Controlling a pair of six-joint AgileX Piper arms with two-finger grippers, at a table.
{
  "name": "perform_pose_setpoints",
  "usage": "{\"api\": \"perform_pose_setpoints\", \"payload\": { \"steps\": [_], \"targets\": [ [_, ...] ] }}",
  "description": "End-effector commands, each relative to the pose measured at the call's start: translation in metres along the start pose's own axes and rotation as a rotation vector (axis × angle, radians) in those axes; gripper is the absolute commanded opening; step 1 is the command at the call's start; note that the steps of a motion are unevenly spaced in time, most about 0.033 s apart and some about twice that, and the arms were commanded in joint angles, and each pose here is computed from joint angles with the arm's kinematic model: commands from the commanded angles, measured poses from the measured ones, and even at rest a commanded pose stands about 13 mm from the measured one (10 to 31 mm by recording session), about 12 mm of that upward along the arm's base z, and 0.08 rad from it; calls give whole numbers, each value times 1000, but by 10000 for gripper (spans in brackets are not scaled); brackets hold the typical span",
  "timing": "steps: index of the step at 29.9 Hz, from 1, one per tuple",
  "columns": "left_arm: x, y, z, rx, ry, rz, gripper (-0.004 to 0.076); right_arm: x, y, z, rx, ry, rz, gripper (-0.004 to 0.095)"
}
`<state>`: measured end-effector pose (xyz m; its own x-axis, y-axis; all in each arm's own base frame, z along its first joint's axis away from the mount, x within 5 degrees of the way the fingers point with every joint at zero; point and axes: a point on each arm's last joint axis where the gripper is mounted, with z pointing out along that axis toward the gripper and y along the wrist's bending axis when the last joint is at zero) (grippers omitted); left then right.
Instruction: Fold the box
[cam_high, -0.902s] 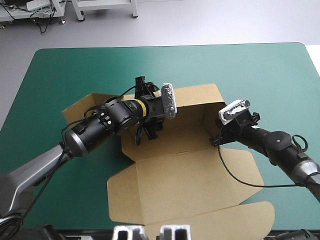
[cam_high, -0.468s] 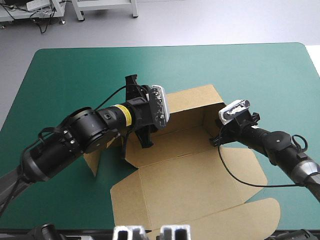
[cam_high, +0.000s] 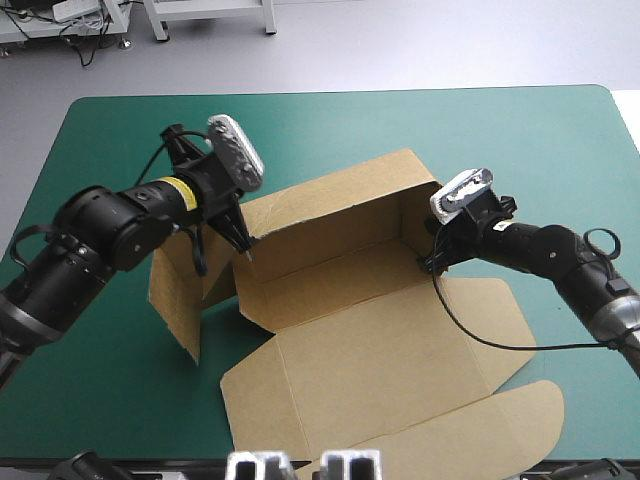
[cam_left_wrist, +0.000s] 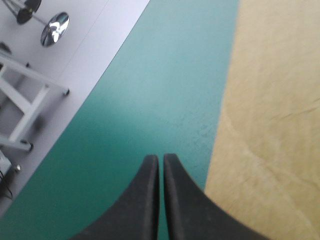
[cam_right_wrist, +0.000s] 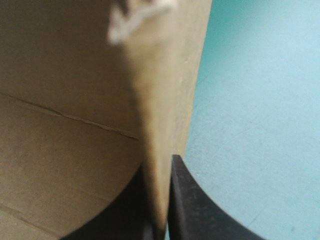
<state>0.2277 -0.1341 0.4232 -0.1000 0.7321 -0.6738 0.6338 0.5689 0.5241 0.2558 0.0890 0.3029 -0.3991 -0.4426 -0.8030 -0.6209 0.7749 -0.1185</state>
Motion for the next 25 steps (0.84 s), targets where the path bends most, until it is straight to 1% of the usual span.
{"api": "perform_pose_setpoints", "payload": {
  "steps": [1,5,6,8,11,14,17,23,25],
  "targets": [
    [11,37,-17,-90,-66,-199,14,-27,-4,-25,12,20,11,-20],
    [43,66,-23,-101,-23,-415,14,-45,-11,-44,51,98,36,-20],
    [50,71,-25,-102,-6,-444,14,-48,-11,-48,53,115,49,-20],
    [66,79,-31,-77,17,-559,14,-54,-11,-59,41,164,62,-20],
    [89,86,-38,-25,94,-688,14,-59,-10,-69,22,246,95,-20],
    [105,86,-41,44,178,-755,14,-59,-14,-68,27,347,130,-20],
    [112,86,-42,61,211,-777,13,-53,-18,-54,-2,456,148,-20],
    [110,90,-42,32,170,-783,13,-42,-31,5,-53,613,206,-20],
    [110,91,-41,20,163,-783,13,-42,-38,24,-54,638,234,-20]
  ]
}}
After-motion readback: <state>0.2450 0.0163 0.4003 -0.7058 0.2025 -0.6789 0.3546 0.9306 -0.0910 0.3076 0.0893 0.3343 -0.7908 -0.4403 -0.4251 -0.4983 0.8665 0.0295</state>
